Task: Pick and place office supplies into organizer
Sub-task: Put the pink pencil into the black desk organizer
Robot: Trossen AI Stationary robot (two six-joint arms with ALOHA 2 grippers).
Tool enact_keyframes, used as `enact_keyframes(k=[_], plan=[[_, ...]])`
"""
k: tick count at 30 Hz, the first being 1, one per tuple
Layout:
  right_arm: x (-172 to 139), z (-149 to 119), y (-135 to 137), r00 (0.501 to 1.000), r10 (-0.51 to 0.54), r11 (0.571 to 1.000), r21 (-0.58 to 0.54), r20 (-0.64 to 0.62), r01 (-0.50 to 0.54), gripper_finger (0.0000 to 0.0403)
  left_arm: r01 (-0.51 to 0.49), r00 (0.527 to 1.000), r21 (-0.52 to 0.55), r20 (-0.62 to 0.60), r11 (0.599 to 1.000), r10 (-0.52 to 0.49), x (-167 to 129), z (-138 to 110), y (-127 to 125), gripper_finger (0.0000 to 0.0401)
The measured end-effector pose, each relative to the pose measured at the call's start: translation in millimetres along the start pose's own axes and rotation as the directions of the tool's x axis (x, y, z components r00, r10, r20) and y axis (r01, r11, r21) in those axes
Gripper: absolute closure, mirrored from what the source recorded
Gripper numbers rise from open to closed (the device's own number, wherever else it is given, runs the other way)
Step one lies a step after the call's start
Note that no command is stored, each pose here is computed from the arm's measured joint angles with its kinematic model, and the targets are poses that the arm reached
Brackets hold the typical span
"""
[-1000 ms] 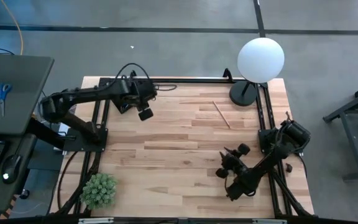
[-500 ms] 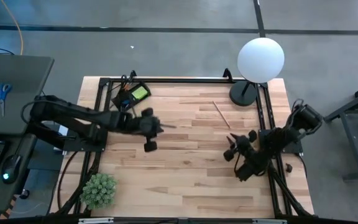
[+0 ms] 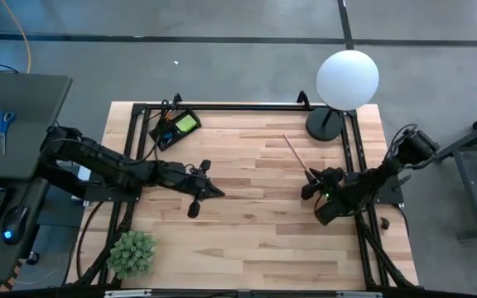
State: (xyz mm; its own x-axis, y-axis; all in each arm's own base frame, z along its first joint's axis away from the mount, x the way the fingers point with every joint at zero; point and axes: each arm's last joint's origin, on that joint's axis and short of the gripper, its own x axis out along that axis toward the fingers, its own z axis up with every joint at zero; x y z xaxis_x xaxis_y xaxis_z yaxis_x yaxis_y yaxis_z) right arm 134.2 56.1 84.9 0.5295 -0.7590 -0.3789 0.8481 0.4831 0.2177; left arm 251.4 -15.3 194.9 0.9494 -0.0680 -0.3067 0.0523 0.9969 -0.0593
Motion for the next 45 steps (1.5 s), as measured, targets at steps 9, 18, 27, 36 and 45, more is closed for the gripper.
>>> enact_keyframes(k=[9,18,27,36,45], plan=[[13,3,7,0.998,-0.043,0.997,-0.064,-0.048,0.040,0.0304,0.045,0.997,0.001,-0.064,0.999,-0.044,-3,-19,0,0.0400],[43,14,-2,0.972,-0.207,0.965,-0.189,-0.114,0.184,0.0304,0.046,0.998,0.011,-0.043,0.999,-0.046,-2,-17,0,0.0396],[47,8,-11,0.983,-0.140,0.977,-0.178,-0.122,0.117,0.0304,0.046,0.998,0.009,-0.042,0.999,-0.046,-2,-17,0,0.0396],[47,4,-17,0.990,-0.045,0.991,-0.132,-0.135,0.027,0.0319,0.047,0.999,0.008,-0.026,0.999,-0.047,-2,-15,-1,0.0396],[47,2,-17,0.985,-0.034,0.977,-0.215,-0.167,-0.003,0.0345,0.048,0.999,0.001,-0.016,0.999,-0.048,-1,-15,-1,0.0396]])
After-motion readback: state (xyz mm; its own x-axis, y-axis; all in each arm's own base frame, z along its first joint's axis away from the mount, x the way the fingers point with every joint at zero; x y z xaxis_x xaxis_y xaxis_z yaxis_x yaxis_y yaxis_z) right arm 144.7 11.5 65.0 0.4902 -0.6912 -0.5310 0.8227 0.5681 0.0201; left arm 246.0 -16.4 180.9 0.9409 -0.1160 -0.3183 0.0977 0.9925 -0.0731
